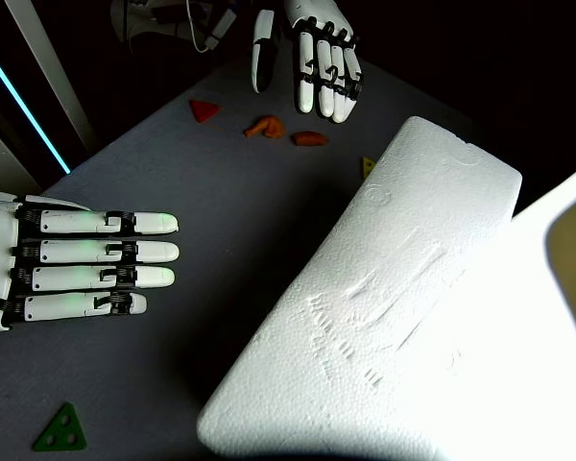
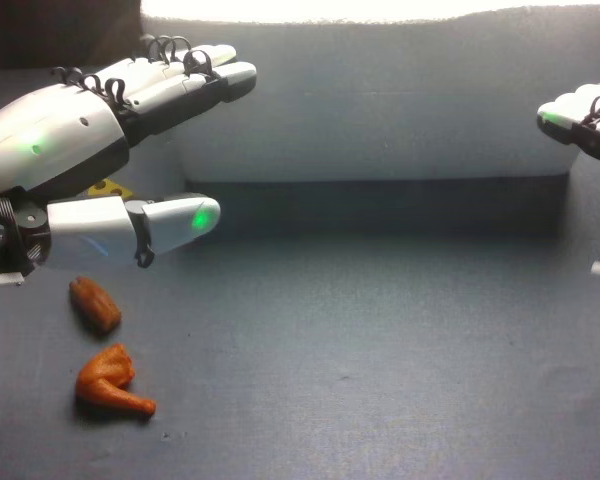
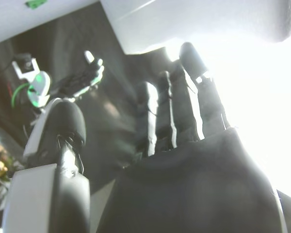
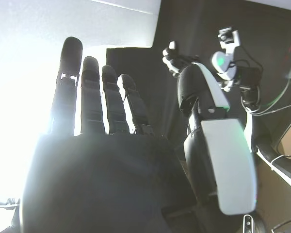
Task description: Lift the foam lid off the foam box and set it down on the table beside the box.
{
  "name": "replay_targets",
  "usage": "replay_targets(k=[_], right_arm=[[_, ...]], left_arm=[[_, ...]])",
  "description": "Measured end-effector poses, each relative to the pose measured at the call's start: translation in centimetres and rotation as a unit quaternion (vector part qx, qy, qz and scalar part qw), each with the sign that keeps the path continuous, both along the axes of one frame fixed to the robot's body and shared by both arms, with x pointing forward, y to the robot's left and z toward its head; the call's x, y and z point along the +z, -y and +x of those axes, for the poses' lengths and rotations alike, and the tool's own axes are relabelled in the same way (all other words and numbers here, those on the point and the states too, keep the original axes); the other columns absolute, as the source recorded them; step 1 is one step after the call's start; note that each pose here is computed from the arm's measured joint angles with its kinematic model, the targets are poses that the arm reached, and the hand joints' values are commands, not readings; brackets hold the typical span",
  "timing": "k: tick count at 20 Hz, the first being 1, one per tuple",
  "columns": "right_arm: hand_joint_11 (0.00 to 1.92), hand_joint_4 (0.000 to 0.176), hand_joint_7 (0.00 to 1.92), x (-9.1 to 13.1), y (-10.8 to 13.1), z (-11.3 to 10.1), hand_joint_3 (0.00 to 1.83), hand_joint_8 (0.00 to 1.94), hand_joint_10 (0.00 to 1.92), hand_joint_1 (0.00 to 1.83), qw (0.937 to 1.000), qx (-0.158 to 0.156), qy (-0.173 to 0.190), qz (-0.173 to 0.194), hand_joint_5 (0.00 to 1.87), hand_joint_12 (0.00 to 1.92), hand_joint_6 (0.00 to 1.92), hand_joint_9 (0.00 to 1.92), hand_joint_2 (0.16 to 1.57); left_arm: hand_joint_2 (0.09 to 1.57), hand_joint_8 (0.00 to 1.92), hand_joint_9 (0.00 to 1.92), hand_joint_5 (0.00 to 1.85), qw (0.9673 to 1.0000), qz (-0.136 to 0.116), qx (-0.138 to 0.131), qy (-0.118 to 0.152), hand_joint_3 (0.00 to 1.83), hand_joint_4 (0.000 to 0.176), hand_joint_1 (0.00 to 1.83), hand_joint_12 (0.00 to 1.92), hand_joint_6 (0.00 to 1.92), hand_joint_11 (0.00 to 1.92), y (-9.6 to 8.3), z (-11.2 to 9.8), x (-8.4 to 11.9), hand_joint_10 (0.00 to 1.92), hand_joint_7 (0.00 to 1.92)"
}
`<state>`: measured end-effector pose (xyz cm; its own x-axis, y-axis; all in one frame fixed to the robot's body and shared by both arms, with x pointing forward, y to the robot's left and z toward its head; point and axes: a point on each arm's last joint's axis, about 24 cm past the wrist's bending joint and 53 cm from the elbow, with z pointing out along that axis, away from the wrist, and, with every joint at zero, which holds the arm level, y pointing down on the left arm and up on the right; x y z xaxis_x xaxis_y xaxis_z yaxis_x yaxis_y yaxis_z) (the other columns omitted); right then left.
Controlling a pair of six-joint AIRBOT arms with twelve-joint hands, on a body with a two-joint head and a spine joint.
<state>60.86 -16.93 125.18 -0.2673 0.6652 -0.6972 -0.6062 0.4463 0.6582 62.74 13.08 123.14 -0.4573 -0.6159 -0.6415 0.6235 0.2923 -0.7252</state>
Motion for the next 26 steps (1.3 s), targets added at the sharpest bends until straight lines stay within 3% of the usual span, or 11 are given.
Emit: replay_targets(k=[8, 9, 11, 12, 13, 18, 21, 23, 24, 25, 26], right_arm=[[0.01, 0.000, 0.00, -0.1, 0.4, 0.4, 0.03, 0.00, 0.00, 0.54, 0.9999, -0.014, 0.002, -0.004, 0.00, 0.00, 0.00, 0.00, 1.15], [0.00, 0.000, 0.00, 0.1, 0.7, 0.4, 0.03, 0.00, 0.00, 0.54, 0.9998, -0.020, 0.004, 0.001, 0.00, 0.00, 0.00, 0.00, 1.16], [0.00, 0.000, 0.00, 0.5, 1.3, 0.5, 0.03, 0.00, 0.00, 0.59, 0.9993, -0.033, 0.011, 0.010, 0.00, 0.00, 0.00, 0.00, 1.18], [0.00, 0.000, 0.00, 0.8, 1.7, 0.6, 0.03, 0.00, 0.00, 0.63, 0.9989, -0.040, 0.014, 0.018, 0.00, 0.00, 0.00, 0.00, 1.18], [0.00, 0.000, 0.00, 1.0, 2.1, 0.7, 0.03, 0.00, 0.00, 0.62, 0.9984, -0.047, 0.018, 0.024, 0.00, 0.00, 0.00, 0.00, 1.19], [0.00, 0.000, 0.00, 2.5, 4.3, 1.1, 0.04, 0.00, 0.00, 0.73, 0.9930, -0.091, 0.044, 0.061, 0.00, 0.00, 0.00, 0.00, 1.24], [0.00, 0.000, 0.00, 2.9, 5.1, 1.4, 0.01, 0.00, 0.00, 0.55, 0.9899, -0.110, 0.051, 0.074, 0.00, 0.00, 0.00, 0.00, 1.19], [0.00, 0.000, 0.00, 3.1, 6.3, 1.9, 0.00, 0.00, 0.00, 0.53, 0.9863, -0.130, 0.057, 0.084, 0.00, 0.00, 0.00, 0.00, 1.15], [0.04, 0.006, 0.00, 3.2, 6.7, 2.2, 0.00, 0.00, 0.00, 0.57, 0.9849, -0.138, 0.059, 0.088, 0.00, 0.02, 0.00, 0.00, 1.18], [0.01, 0.001, 0.00, 3.1, 7.3, 2.5, 0.00, 0.00, 0.00, 0.59, 0.9830, -0.147, 0.058, 0.093, 0.00, 0.48, 0.00, 0.00, 1.22], [0.00, 0.000, 0.00, 2.9, 7.6, 2.9, 0.00, 0.00, 0.00, 0.58, 0.9817, -0.155, 0.055, 0.096, 0.00, 1.16, 0.00, 0.00, 1.22]], left_arm=[[1.23, 0.00, 0.00, 0.00, 0.9999, 0.013, 0.008, 0.001, 0.00, 0.019, 0.22, 0.00, 0.00, 0.00, -0.4, 0.0, -0.3, 0.00, 0.00], [1.22, 0.00, 0.00, 0.00, 0.9999, 0.006, 0.014, -0.001, 0.00, 0.026, 0.24, 0.00, 0.00, 0.00, -0.8, 0.1, -0.2, 0.00, 0.00], [1.17, 0.00, 0.00, 0.00, 0.9997, 0.002, 0.023, -0.001, 0.00, 0.015, 0.28, 0.00, 0.00, 0.00, -1.3, 0.3, -0.2, 0.00, 0.00], [1.16, 0.00, 0.00, 0.00, 0.9996, -0.002, 0.028, 0.001, 0.00, 0.024, 0.29, 0.00, 0.00, 0.00, -1.5, 0.4, 0.0, 0.00, 0.00], [1.16, 0.00, 0.00, 0.00, 0.9993, -0.012, 0.035, 0.005, 0.00, 0.011, 0.27, 0.00, 0.00, 0.00, -1.8, 0.6, 0.4, 0.00, 0.00], [1.16, 0.00, 0.00, 0.00, 0.9956, -0.063, 0.067, 0.014, 0.00, 0.008, 0.39, 0.00, 0.00, 0.00, -3.4, 1.2, 1.5, 0.00, 0.00], [1.14, 0.00, 0.00, 0.00, 0.9922, -0.081, 0.093, 0.019, 0.00, 0.027, 0.42, 0.00, 0.00, 0.00, -4.9, 1.8, 2.0, 0.00, 0.00], [1.16, 0.00, 0.00, 0.00, 0.9875, -0.102, 0.117, 0.025, 0.00, 0.022, 0.43, 0.00, 0.00, 0.00, -6.1, 2.4, 2.6, 0.00, 0.00], [1.14, 0.00, 0.00, 0.00, 0.9868, -0.103, 0.122, 0.028, 0.00, 0.059, 0.41, 0.00, 0.00, 0.00, -6.4, 2.7, 2.7, 0.00, 0.00], [1.13, 0.00, 0.00, 0.00, 0.9854, -0.109, 0.128, 0.026, 0.00, 0.072, 0.41, 0.01, 0.00, 0.02, -6.6, 2.9, 2.6, 0.00, 0.00], [1.10, 0.00, 0.00, 0.00, 0.9847, -0.112, 0.131, 0.025, 0.03, 0.080, 0.43, 0.32, 0.00, 0.00, -6.7, 3.2, 2.6, 0.00, 0.00]])
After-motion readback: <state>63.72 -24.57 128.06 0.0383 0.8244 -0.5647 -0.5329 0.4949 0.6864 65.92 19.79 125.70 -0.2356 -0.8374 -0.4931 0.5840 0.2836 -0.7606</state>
